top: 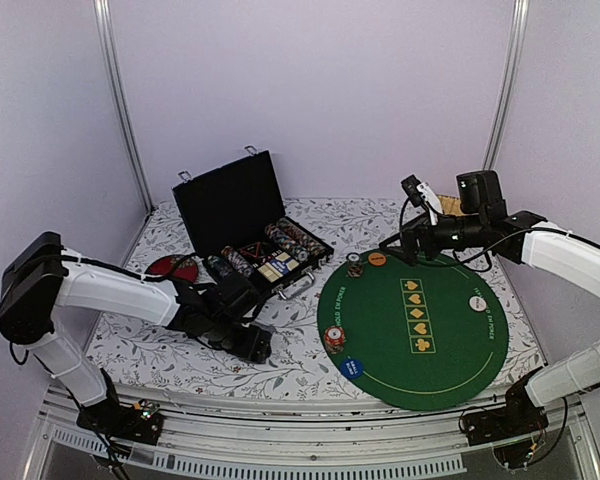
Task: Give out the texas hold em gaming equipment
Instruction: Move the face-down deck piles to the center of the board.
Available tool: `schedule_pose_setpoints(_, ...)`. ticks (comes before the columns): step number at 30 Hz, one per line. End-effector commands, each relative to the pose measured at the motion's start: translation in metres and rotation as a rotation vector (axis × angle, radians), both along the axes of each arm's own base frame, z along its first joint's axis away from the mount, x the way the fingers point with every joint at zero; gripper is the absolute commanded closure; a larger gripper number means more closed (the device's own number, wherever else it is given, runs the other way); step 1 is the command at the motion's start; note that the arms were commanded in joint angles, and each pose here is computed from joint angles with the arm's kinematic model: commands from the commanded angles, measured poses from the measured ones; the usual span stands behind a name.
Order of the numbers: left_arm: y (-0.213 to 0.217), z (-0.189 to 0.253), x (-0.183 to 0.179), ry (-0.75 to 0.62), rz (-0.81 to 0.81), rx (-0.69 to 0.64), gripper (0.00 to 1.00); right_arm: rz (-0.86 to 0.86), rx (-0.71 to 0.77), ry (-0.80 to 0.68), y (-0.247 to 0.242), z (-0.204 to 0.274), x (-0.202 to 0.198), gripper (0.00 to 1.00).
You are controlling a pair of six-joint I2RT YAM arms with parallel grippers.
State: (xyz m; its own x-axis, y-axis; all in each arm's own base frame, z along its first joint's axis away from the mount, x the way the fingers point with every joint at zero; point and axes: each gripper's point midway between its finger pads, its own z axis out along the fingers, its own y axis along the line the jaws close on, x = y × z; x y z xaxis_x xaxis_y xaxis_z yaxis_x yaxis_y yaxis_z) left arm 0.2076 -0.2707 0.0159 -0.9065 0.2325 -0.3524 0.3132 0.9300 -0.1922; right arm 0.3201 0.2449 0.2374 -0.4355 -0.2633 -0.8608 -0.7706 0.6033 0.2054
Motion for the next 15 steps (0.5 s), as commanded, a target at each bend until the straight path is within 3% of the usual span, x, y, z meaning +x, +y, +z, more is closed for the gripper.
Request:
schedule_pose_setpoints(1, -0.019, -0.026, -0.05, 0.127, -0.341, 0.003, 0.21, 0.024, 0.03, 0.038, 0.005, 0.002, -0.003, 0.01)
schedule_pose_setpoints(6, -0.011, -0.033, -0.063, 0.14, -0.429, 0.107, 0.11, 0.039, 0.038, 0.051, 0.01, 0.001, -0.007, 0.01)
schedule_pose_setpoints(10, 0.007, -0.045, -0.054, 0.153, -0.334, 0.233, 0.03, 0.048, 0.043, 0.053, 0.015, 0.003, -0.008, 0.01)
schedule_pose_setpoints(15, 0.016, -0.052, -0.049, 0.154, -0.24, 0.334, 0.02, 0.057, 0.047, 0.05, 0.019, 0.005, -0.009, 0.01)
